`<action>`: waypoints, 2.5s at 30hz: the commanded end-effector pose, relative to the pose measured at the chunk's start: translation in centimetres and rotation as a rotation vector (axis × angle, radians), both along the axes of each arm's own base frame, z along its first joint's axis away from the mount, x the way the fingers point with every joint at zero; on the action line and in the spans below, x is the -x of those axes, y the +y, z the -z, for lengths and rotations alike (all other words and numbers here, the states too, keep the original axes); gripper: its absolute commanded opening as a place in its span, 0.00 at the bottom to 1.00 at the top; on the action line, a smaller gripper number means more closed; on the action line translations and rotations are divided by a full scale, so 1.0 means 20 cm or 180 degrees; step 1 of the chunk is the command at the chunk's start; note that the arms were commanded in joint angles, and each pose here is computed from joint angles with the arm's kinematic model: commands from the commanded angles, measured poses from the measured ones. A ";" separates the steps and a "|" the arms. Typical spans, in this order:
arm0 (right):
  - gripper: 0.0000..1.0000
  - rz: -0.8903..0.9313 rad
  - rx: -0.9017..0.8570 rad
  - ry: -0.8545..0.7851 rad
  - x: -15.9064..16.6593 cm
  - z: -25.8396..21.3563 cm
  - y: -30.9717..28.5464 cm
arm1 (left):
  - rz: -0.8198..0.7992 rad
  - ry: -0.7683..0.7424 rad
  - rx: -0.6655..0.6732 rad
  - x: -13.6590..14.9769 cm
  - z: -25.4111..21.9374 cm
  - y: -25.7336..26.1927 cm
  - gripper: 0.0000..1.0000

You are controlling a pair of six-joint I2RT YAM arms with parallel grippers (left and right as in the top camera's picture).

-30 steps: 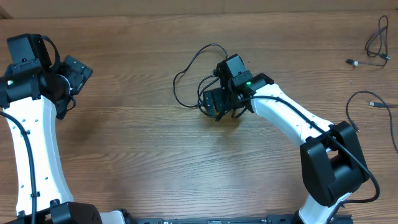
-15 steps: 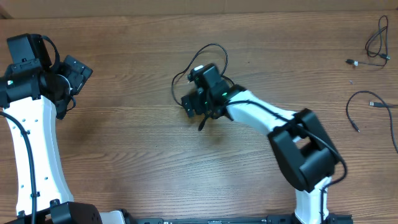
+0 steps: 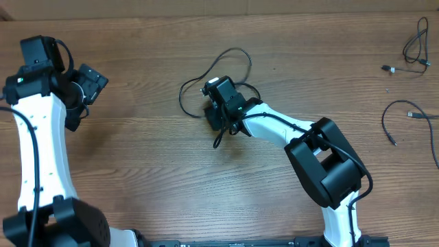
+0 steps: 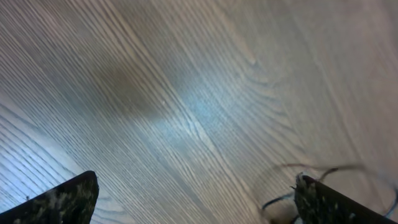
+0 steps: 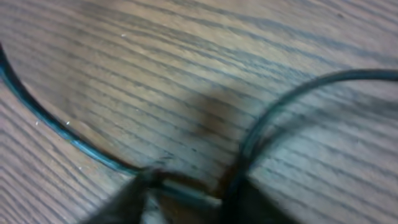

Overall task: Untangle cables
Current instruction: 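Drag the cable right with the right gripper toward the table edge, then lay the cable down at the top right and open the right gripper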

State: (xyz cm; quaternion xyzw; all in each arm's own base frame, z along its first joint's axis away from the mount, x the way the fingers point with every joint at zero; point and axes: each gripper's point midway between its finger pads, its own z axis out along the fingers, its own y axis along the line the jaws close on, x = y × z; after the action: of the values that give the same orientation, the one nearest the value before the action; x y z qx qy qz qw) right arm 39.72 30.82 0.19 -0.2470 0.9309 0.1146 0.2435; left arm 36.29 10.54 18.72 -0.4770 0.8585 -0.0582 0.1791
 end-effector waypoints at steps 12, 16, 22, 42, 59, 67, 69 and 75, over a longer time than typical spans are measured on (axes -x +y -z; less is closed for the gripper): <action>0.04 0.0334 0.0940 0.0617 0.12 0.08 -0.37 | 0.0173 0.0261 0.0256 -0.01 0.16 -0.07 1.00; 0.04 0.0662 0.1031 0.0645 0.08 -0.09 -0.52 | 0.0173 0.0265 0.0259 -0.01 0.16 -0.07 1.00; 0.04 0.1469 0.1033 0.0203 -0.08 -0.52 -0.90 | 0.0173 0.0273 0.0260 -0.01 0.16 -0.07 1.00; 0.04 0.2131 0.0760 -0.1650 -0.32 -1.53 -1.90 | 0.0172 0.0269 0.0258 -0.01 0.16 -0.07 1.00; 0.04 0.1680 0.0752 -0.2049 -0.71 -1.37 -1.89 | 0.0170 0.0269 0.0257 -0.01 0.16 -0.07 1.00; 0.04 0.1662 0.0673 -0.1875 -0.95 -0.91 -2.00 | 0.0170 0.0269 0.0257 -0.01 0.16 -0.07 1.00; 0.04 0.1651 0.0648 -0.1920 -1.00 -0.83 -2.01 | 0.0170 0.0270 0.0257 -0.01 0.16 -0.07 0.99; 0.14 0.1640 0.0660 -0.1800 -1.07 -0.58 -2.01 | 0.0171 0.0269 0.0257 -0.01 0.16 -0.07 0.99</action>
State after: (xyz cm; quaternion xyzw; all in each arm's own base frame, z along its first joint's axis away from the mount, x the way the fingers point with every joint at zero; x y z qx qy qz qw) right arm 60.68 -9.87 14.09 -0.0433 0.8567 -0.1257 0.4984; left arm 36.40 9.53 15.95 -0.4775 0.8661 -0.0765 0.1266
